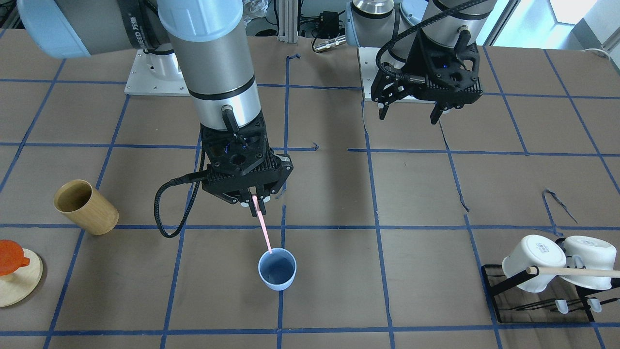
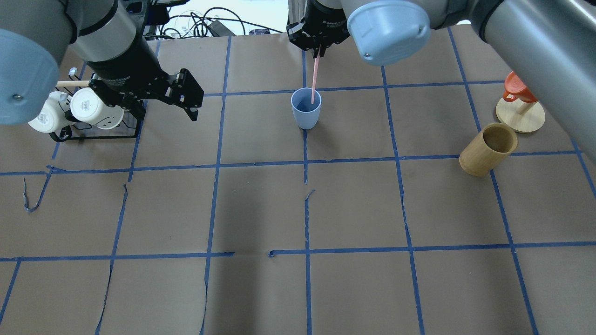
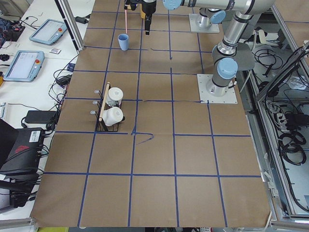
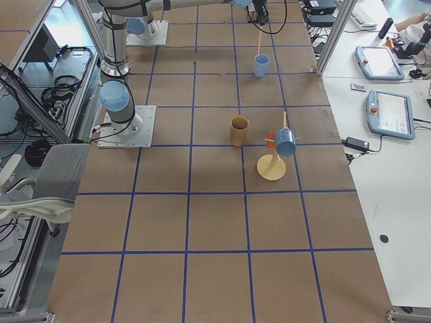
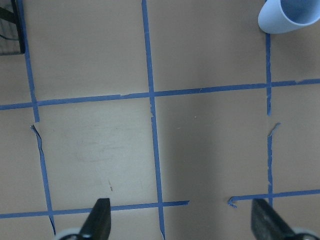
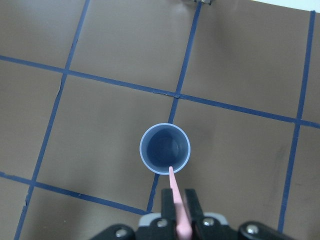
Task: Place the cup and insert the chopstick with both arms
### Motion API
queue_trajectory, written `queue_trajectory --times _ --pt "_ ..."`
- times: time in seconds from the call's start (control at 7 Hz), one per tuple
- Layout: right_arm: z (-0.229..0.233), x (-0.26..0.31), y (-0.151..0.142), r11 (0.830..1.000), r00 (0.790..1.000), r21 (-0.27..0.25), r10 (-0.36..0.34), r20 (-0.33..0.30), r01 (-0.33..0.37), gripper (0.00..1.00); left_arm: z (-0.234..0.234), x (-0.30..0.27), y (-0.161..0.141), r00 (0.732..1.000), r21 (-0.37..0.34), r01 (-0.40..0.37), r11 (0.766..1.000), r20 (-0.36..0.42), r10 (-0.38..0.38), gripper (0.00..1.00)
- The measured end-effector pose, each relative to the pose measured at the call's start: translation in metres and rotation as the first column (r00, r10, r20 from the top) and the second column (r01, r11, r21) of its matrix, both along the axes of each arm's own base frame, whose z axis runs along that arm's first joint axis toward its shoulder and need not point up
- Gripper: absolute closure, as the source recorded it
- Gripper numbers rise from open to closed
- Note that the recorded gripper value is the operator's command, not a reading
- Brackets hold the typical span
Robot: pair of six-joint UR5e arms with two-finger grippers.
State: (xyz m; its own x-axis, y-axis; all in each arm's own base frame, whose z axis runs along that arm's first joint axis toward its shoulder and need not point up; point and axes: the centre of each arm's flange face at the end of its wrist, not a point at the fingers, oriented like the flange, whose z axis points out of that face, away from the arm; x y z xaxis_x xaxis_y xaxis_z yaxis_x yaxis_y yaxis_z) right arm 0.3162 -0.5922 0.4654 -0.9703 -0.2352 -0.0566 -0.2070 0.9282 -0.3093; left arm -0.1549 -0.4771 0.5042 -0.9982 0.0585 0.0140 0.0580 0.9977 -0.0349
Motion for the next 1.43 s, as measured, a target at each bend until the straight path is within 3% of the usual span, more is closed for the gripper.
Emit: queue_trajectory --times 0.43,0.57,0.71,0.86,1.0,1.43 --pt "-0.032 0.005 -0.011 1.000 1.000 -0.022 -0.012 0.013 0.013 0.92 0.000 0.000 0.000 1.000 -0.001 -0.003 1.000 -0.003 0.003 0.00" --pt "-0.045 0.006 -0.014 1.000 1.000 -0.025 -0.012 0.014 0.013 0.73 0.000 0.000 0.000 1.000 -0.001 -0.003 1.000 -0.003 0.003 0.00" --pt "-0.057 0.006 -0.016 1.000 1.000 -0.026 -0.013 0.015 0.013 0.48 0.000 0.000 0.000 1.000 -0.001 -0.004 1.000 -0.002 0.004 0.00" --pt "-0.061 0.006 -0.014 1.000 1.000 -0.026 -0.017 0.017 0.017 0.09 0.000 0.000 0.000 1.000 -0.002 -0.004 1.000 -0.002 0.004 0.00" --pt "-0.059 0.006 -0.013 0.999 0.999 -0.028 -0.036 0.024 0.037 0.00 0.000 0.001 0.000 1.000 -0.002 -0.005 1.000 -0.002 0.005 0.00" --pt "-0.009 -0.010 -0.016 0.994 0.994 -0.042 -0.104 0.032 0.105 0.00 0.001 0.001 0.000 1.000 -0.003 -0.005 1.000 -0.002 0.005 0.00"
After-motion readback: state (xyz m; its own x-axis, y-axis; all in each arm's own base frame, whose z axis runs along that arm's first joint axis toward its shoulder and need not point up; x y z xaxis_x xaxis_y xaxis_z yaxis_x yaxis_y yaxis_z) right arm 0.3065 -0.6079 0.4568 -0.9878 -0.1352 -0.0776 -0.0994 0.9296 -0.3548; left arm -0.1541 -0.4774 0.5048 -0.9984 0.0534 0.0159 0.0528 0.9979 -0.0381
